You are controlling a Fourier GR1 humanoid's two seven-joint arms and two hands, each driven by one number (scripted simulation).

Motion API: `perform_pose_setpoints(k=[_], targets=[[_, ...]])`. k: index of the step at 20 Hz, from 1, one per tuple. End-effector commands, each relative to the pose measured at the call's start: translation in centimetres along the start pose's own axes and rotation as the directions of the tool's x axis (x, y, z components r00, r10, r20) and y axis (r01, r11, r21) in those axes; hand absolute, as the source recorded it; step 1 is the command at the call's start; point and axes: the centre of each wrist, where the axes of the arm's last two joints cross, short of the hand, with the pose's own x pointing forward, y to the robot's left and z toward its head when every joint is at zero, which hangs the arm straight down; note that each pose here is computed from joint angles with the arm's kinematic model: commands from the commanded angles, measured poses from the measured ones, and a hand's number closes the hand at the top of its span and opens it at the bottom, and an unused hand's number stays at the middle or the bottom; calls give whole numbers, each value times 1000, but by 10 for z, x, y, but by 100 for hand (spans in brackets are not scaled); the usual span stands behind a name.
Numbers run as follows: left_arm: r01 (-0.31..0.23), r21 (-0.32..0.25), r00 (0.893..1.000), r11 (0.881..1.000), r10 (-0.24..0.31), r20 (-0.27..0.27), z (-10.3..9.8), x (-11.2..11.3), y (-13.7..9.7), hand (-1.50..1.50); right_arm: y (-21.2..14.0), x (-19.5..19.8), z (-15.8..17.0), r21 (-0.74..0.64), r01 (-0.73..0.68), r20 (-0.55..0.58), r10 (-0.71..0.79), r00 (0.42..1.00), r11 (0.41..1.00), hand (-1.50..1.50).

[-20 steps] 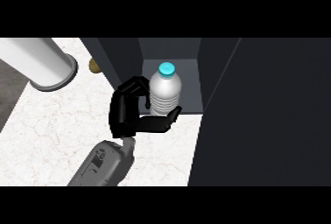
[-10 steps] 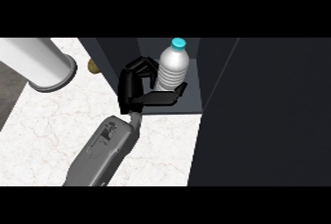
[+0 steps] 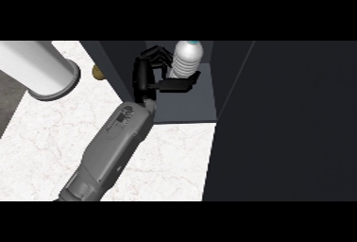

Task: Pick up the bottled water, place it into the cabinet and close the cabinet

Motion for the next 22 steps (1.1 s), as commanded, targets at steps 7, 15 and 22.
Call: perform_pose_setpoints(k=[7,15,22], targets=[[233,57,972,971,-233,-19,-20,-26,-2,150,-3,25,2,18,15,26,-15,1000,1000,-150],[266,120,963,957,-258,-76,-16,-53,13,150,4,20,7,38,46,48,-48,998,998,-150],[299,137,953,945,-287,-98,-18,-63,24,150,-8,17,4,47,12,26,-13,1000,999,-150]])
